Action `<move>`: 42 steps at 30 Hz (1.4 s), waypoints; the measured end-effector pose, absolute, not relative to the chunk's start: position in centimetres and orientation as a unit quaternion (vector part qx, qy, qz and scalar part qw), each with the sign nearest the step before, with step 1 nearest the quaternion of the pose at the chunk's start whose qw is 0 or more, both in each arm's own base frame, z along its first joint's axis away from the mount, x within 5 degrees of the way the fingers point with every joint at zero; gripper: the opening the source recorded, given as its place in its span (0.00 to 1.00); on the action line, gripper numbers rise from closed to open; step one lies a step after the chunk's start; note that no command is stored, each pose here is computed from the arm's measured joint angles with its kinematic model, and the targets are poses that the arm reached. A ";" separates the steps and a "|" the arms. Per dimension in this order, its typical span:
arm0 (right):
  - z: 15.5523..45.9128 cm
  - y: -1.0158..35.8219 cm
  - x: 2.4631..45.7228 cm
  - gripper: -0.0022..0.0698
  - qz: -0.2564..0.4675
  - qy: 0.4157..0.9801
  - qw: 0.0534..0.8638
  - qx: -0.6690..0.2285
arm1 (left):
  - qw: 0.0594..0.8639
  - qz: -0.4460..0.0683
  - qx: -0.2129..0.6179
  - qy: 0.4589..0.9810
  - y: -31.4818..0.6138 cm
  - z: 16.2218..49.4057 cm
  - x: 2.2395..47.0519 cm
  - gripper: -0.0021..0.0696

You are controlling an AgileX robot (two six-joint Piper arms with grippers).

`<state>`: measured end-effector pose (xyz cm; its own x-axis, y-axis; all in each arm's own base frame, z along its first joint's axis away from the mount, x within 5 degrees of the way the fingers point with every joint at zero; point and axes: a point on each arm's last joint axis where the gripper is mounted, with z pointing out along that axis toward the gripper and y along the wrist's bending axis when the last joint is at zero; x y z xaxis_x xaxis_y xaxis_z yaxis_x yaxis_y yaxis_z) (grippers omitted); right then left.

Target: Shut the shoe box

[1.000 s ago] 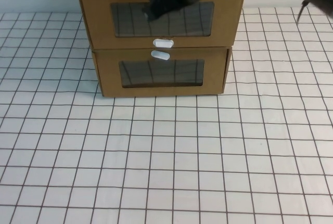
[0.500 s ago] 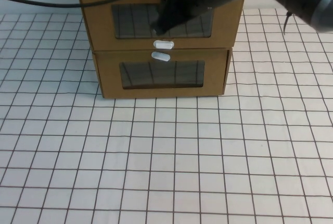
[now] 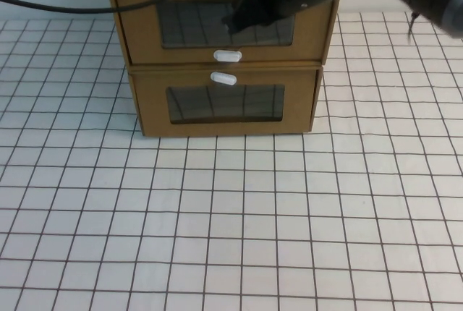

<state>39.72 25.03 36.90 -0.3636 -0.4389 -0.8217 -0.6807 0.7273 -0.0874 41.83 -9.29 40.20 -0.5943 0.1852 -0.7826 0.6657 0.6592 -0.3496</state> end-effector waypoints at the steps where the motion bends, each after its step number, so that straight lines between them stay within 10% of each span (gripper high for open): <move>1: 37.4 24.8 39.3 0.01 0.142 0.812 0.443 -0.352 | 0.370 -0.322 0.255 0.833 -8.8 40.4 41.7 0.02; 15: 47.4 17.7 32.7 0.01 0.101 0.803 0.483 -0.334 | 0.504 -0.255 0.164 0.809 2.2 50.3 33.7 0.02; 27: 56.8 9.6 21.1 0.01 0.076 0.734 0.617 -0.273 | 0.550 -0.276 0.187 0.766 0.3 53.3 25.1 0.02; 42: 46.7 4.1 8.3 0.01 0.109 0.741 0.626 -0.219 | 0.458 -0.348 0.267 0.773 -5.9 44.1 15.4 0.02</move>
